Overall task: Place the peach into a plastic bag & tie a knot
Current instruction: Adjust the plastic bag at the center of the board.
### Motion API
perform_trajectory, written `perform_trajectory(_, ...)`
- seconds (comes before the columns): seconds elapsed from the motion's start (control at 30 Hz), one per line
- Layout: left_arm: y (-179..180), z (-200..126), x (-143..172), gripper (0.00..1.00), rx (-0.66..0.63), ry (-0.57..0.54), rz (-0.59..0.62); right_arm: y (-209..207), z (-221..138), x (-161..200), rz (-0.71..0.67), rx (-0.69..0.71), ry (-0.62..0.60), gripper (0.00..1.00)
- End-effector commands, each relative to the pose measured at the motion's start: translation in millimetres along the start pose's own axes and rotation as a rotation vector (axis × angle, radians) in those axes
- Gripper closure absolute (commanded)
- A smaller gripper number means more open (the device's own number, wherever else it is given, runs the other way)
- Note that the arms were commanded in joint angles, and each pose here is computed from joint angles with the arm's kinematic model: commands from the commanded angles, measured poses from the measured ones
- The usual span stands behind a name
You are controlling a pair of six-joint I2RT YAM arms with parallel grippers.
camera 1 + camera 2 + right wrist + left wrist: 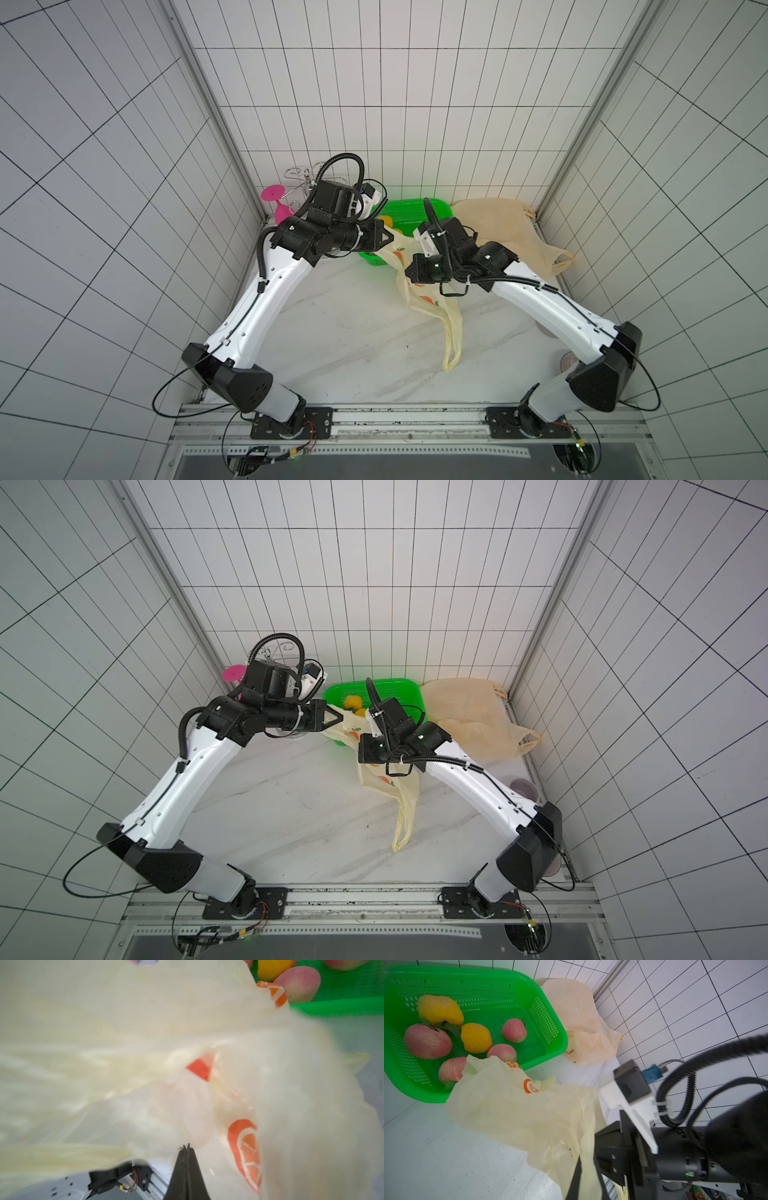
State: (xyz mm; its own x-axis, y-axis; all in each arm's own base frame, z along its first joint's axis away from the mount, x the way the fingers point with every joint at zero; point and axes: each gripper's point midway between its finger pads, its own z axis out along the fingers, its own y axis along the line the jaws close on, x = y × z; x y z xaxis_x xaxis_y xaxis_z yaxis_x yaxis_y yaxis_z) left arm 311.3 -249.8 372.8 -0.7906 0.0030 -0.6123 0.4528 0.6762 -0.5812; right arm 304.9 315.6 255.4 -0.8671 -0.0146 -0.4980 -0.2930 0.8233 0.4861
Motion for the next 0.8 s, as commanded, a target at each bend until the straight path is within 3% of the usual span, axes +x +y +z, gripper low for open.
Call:
perform_trajectory(0.0,-13.8,-24.8,12.1,1.00,-0.004,-0.027,0.000,-33.8,-5.1,-29.5,-0.033,0.221,-0.157,1.00)
perform_trajectory(0.1,-19.6,-39.1,26.8,1.00,-0.020,-0.027,-0.005,-70.0,-35.5,-63.7,-0.134,0.527,-0.292,1.00)
perform_trajectory(0.17,-27.6,-50.7,35.9,1.00,-0.005,-0.032,-0.012,-77.6,-51.9,-81.5,-0.199,0.624,-0.334,1.00)
perform_trajectory(0.3,-38.3,-64.8,46.0,1.00,0.034,-0.039,-0.035,-41.1,-40.5,-78.2,-0.279,0.415,-0.269,1.00)
perform_trajectory(0.4,-41.1,-64.9,45.8,1.00,0.047,-0.038,-0.044,-8.4,-21.4,-54.9,-0.240,0.196,-0.172,1.00)
perform_trajectory(0.53,-45.5,-63.5,33.5,1.00,0.092,-0.063,-0.048,7.6,9.4,-26.3,-0.179,0.063,-0.051,1.00)
perform_trajectory(0.63,-24.5,-58.5,18.4,1.00,0.093,-0.102,-0.097,-0.6,47.2,4.9,-0.159,0.044,0.089,1.00)
perform_trajectory(0.77,31.7,-34.7,9.9,1.00,0.033,-0.111,-0.181,-16.0,104.2,43.4,-0.129,0.017,0.234,1.00)
